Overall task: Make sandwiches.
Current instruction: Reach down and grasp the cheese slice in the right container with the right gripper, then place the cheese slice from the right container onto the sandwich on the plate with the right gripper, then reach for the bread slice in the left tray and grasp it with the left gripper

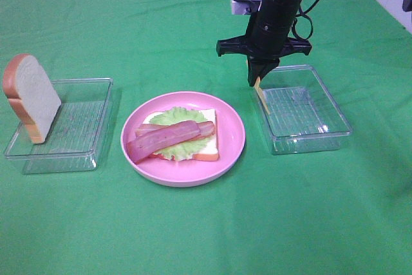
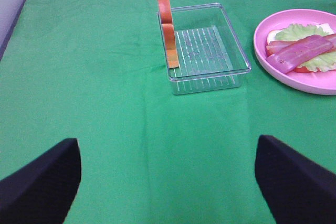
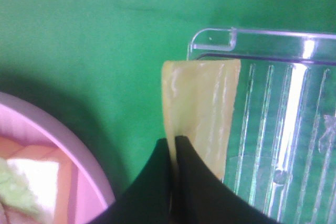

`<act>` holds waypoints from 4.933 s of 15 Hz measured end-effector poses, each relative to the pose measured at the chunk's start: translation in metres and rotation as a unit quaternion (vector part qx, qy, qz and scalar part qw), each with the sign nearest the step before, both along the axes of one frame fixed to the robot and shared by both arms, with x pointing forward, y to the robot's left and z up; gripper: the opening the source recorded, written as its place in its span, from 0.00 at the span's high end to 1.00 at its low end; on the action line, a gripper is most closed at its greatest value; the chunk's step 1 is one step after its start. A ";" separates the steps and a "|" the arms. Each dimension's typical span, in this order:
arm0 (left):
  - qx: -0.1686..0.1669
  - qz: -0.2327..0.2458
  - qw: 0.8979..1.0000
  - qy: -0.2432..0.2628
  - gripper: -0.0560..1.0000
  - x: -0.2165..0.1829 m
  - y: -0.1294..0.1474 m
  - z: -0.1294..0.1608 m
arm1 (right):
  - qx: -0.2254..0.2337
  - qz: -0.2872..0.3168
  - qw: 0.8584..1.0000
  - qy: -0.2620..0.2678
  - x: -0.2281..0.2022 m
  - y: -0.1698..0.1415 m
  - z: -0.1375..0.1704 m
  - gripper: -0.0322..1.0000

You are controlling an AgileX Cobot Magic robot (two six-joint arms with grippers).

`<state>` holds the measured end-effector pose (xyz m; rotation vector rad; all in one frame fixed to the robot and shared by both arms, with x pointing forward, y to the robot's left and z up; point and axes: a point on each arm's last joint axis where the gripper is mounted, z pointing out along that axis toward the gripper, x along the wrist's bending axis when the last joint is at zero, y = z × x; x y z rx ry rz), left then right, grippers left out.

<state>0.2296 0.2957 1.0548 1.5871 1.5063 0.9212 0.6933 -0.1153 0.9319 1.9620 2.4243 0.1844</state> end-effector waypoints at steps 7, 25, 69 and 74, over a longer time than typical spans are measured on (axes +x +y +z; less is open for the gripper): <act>0.000 0.000 1.000 0.000 0.16 0.000 0.000 0.000 | 0.011 -0.003 1.000 0.003 -0.001 0.002 0.004 0.95; 0.000 0.000 1.000 0.000 0.16 0.000 0.000 0.000 | 0.239 0.053 0.969 -0.009 -0.103 0.002 0.097 0.95; 0.000 0.000 1.000 0.000 0.16 0.000 0.000 0.000 | 0.005 -0.082 0.996 -0.035 -0.083 -0.135 0.076 0.07; 0.000 0.000 1.000 0.000 0.16 0.000 0.000 0.000 | -0.012 -0.105 0.994 0.041 -0.104 -0.174 0.078 0.07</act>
